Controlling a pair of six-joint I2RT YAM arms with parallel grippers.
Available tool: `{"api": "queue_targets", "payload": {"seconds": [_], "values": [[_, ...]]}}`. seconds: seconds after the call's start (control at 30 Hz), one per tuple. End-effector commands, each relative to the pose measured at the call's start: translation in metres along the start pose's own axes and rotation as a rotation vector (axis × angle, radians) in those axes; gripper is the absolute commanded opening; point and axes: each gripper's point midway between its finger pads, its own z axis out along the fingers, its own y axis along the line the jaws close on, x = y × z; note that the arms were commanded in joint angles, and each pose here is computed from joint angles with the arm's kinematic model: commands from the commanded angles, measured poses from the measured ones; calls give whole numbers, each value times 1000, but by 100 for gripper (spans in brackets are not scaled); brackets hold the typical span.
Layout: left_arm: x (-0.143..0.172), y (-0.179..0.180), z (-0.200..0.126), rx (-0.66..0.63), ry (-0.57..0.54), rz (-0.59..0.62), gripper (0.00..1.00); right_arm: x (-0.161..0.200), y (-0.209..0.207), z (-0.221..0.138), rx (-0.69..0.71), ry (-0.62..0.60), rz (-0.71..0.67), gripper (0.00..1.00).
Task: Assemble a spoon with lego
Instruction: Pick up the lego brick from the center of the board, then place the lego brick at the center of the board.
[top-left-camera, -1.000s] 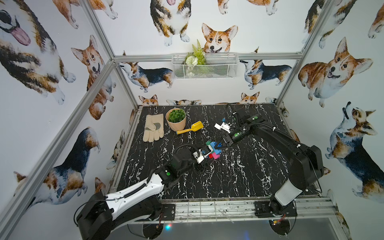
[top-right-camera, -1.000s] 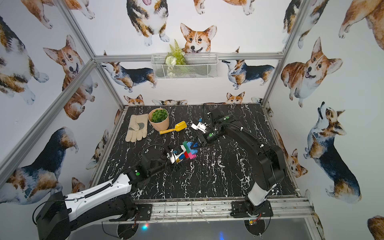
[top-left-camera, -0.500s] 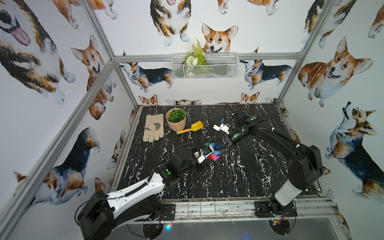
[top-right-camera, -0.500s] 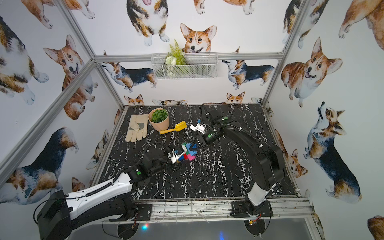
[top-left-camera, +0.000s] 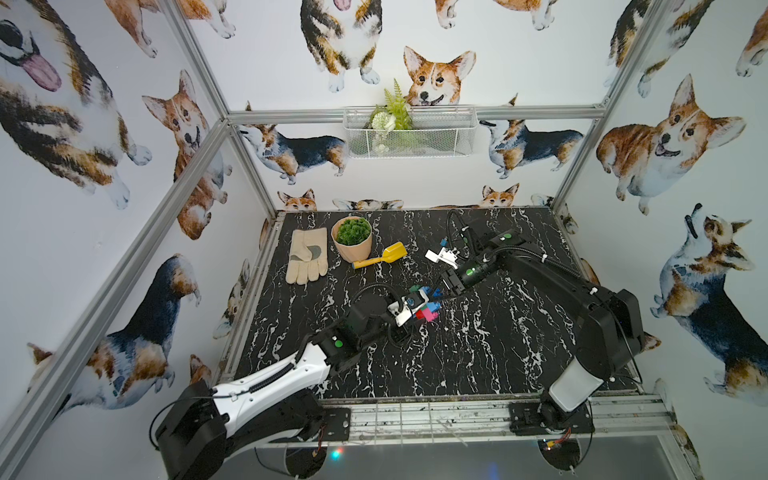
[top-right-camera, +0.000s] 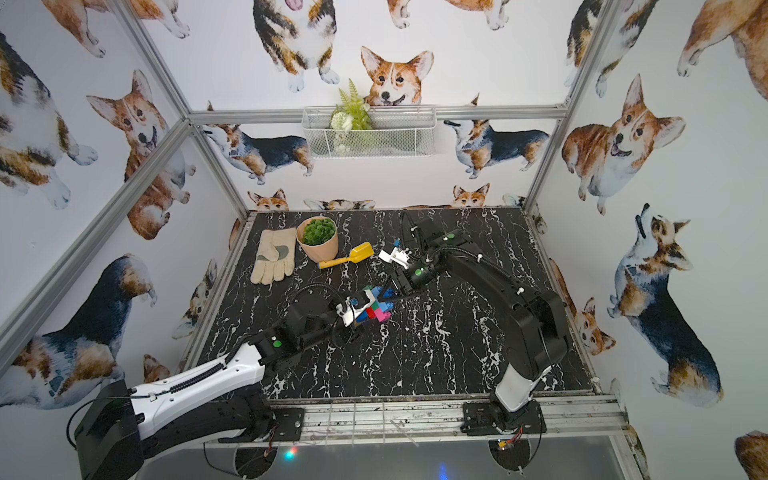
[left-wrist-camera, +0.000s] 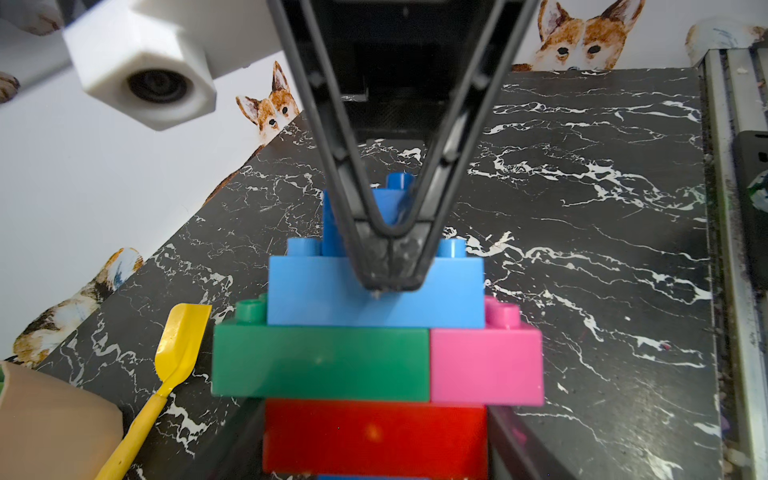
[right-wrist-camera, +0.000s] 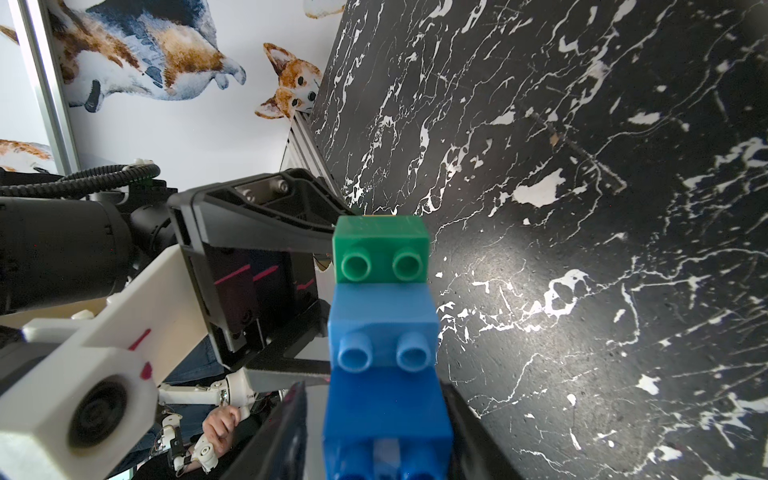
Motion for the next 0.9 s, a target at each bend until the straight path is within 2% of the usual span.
{"api": "queue_targets", "payload": {"seconds": [0.0,0.07,0.17,0.27,0.37,0.77,0.87], "values": [[-1,-2,2,19,10,-4,51,-15,-24,-23,30,-89,118,75],[7,-5,5,31,45,-16,50,-26,-48,-46,50,-188,219,100],[19,-11,11,56,84,-31,50,-33,-79,-79,70,-343,326,100],[36,-18,21,92,157,-50,50,-26,-109,-103,186,-439,416,100],[57,-26,33,129,247,-74,50,-16,-124,-113,274,-454,462,100],[106,-47,70,185,471,-81,49,-3,-122,-117,318,-467,450,100],[116,-51,79,179,514,-65,51,0,-121,-119,325,-476,452,100]]}}
